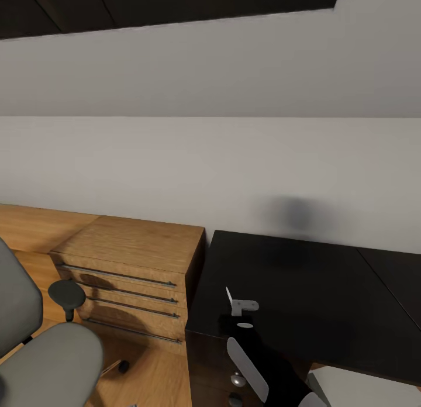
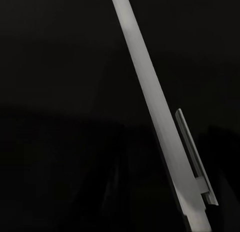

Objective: In the bedroom, organize the workspace by keeping the computer under the desk, ensuring the monitor is on the desk, placing the keyboard on the desk next to the monitor, placing the mouse on the desk next to the keyboard, moving the folder from the swivel chair onto the desk next to the mouse, stacking the notebook on top of the folder with the pen on top of the notebook, and positioning the swivel chair next to the desk.

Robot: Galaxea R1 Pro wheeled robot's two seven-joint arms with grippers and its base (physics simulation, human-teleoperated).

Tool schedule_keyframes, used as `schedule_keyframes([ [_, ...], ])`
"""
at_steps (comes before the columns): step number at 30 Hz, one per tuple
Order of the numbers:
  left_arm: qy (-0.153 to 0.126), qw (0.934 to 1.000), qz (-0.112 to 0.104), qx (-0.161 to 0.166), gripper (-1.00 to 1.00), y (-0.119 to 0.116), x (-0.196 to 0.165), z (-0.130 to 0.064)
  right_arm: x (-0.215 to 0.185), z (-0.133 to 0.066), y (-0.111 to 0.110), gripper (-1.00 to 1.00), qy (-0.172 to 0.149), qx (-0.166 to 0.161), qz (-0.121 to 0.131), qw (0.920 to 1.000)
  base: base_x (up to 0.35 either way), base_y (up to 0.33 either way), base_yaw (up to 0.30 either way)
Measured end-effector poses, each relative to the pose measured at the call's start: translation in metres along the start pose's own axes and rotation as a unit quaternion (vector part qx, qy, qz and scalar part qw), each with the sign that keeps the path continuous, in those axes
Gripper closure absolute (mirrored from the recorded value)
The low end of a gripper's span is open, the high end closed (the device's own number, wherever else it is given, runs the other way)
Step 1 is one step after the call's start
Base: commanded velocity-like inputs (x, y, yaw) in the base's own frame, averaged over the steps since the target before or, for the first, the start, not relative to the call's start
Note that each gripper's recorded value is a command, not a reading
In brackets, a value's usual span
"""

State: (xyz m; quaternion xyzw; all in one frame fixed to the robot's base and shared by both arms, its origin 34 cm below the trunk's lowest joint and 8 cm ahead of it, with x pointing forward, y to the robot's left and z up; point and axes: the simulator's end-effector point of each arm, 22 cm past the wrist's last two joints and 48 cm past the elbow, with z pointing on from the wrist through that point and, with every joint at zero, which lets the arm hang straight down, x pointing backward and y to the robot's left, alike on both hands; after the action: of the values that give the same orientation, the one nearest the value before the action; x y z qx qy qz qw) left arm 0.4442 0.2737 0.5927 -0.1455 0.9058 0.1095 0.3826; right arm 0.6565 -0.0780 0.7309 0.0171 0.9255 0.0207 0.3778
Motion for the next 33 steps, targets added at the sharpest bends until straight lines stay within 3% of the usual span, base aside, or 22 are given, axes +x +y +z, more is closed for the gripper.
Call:
schedule_keyframes([
  [9, 0.000, 1.0000, 0.000, 0.000, -1.00, 0.0000, 0.0000, 0.0000, 0.0012, -0.0016, -0.0022, 1.00, 0.016, -0.002, 0.000, 0.9999, 0.000, 0.000, 0.000],
  [33, 0.000, 1.0000, 0.000, 0.000, -1.00, 0.0000, 0.0000, 0.0000, 0.0014, -0.0012, -0.0046, 1.00, 0.015, 0.003, -0.002, 0.9999, 0.000, 0.000, 0.000],
])
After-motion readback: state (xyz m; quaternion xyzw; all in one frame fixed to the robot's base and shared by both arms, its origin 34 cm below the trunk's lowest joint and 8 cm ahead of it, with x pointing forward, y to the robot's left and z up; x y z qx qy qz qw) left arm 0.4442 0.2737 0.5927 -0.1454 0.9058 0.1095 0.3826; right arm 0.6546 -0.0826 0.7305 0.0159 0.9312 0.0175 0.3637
